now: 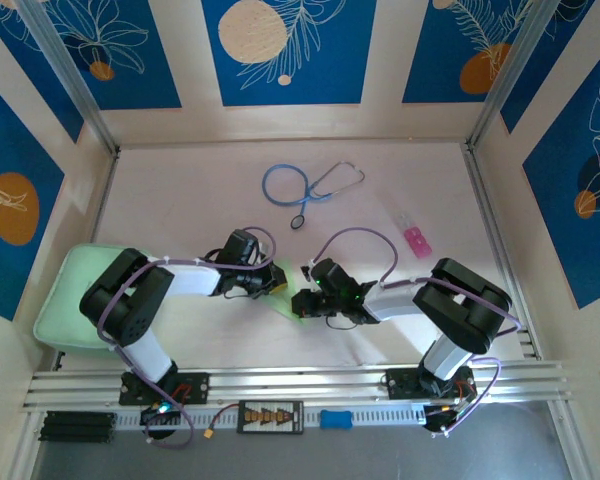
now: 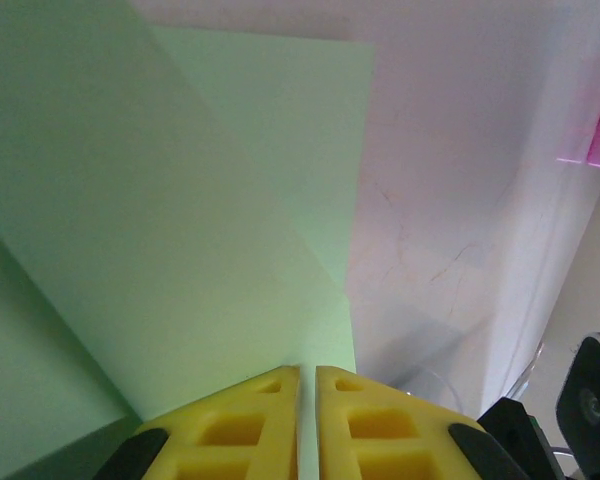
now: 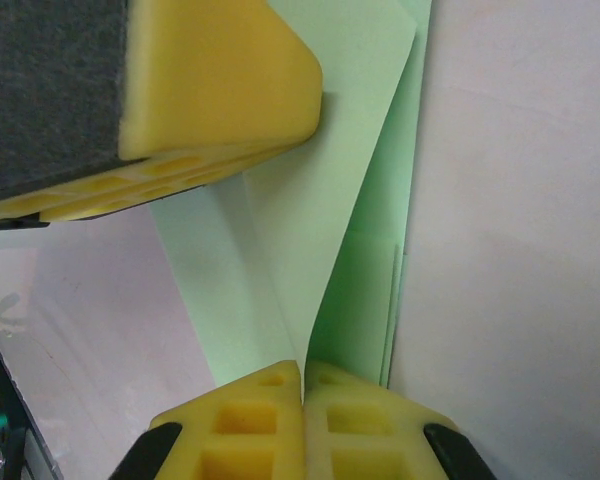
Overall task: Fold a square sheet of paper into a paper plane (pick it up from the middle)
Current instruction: Fourth fold the wing at the center of the table.
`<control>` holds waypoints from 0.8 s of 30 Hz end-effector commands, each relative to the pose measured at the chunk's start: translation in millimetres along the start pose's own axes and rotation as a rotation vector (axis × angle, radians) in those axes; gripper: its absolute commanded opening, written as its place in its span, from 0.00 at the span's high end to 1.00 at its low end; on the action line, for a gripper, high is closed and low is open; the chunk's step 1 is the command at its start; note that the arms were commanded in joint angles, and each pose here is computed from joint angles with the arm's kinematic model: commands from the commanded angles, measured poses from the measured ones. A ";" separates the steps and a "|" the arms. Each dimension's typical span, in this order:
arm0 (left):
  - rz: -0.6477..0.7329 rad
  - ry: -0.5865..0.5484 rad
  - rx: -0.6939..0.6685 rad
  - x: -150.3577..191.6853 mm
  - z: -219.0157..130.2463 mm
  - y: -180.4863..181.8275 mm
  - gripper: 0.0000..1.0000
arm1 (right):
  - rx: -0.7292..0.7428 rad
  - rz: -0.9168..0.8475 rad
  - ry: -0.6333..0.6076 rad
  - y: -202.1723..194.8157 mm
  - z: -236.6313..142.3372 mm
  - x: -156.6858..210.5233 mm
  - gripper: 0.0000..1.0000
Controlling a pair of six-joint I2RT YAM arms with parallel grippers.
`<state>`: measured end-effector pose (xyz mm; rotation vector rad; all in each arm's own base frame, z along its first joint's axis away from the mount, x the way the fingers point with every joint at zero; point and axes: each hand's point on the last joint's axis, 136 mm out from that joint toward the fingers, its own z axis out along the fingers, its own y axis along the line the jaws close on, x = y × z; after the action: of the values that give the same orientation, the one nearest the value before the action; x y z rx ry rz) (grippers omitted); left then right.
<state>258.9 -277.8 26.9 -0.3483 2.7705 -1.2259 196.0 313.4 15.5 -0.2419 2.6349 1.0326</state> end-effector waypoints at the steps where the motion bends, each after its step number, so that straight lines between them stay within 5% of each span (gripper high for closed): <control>1: 0.014 0.012 -0.042 1.7 3.8 6.3 0.86 | 0.120 0.056 0.117 -34.5 1.9 31.0 0.94; 24: 0.011 0.051 -0.090 7.7 9.6 21.0 0.87 | 0.067 0.060 0.109 -16.6 -8.4 23.9 0.87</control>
<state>258.5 -278.9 19.7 -0.3102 2.8040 -1.1940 193.5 312.2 16.9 -0.2341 2.6563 1.0358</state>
